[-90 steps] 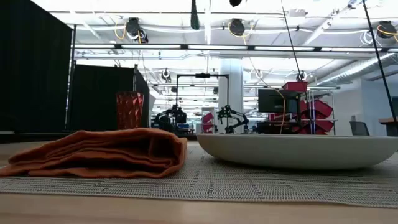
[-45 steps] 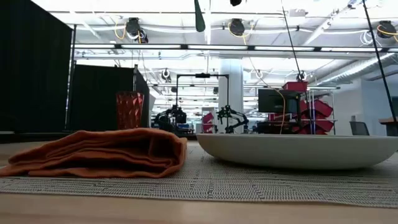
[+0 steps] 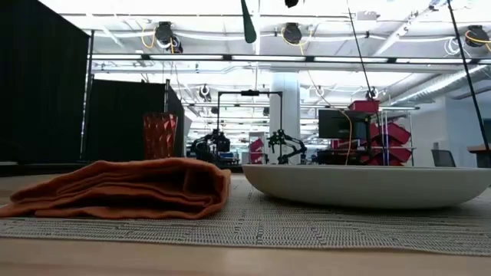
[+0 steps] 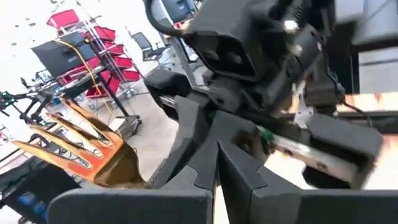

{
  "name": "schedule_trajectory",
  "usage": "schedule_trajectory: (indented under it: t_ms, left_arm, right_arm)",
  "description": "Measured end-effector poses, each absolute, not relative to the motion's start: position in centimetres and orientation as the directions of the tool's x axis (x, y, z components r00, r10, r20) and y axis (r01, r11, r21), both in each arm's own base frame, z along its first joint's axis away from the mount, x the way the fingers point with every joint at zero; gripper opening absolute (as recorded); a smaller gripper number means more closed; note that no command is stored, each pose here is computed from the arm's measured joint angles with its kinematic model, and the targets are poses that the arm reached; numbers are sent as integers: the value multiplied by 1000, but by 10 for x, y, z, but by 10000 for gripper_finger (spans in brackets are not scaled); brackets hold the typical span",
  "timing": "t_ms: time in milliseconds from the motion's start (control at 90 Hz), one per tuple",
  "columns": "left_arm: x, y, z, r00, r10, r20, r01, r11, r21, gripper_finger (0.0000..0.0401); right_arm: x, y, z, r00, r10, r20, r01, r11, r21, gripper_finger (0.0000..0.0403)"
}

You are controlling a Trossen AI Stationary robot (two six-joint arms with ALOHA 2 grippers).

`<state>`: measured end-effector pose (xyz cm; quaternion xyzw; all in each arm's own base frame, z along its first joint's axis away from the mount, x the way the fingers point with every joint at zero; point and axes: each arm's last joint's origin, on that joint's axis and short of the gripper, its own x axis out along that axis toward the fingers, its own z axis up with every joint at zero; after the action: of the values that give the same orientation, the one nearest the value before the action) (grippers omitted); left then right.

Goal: Set table place
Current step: Put the green fork on top of the orange napkin on the gray placemat

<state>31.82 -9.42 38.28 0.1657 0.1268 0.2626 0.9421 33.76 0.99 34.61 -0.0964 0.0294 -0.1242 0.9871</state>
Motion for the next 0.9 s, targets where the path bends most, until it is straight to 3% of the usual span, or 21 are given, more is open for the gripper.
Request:
schedule_trajectory:
  t_ms: [244, 644, 900]
  left_arm:
    - [309, -103, 375, 821, 529, -215, -414, 811, 413, 16]
    - [284, -93, 405, 822, 552, -144, -490, 813, 315, 204]
    - [284, -86, 409, 867, 474, -152, -435, 870, 230, 221]
  right_arm:
    - [323, 18, 361, 965, -261, -12, 252, 944, -210, 0]
    - [318, 42, 362, 983, -185, -18, 176, 957, -230, 0]
    - [316, 53, 367, 991, -135, 27, 137, 959, -250, 0]
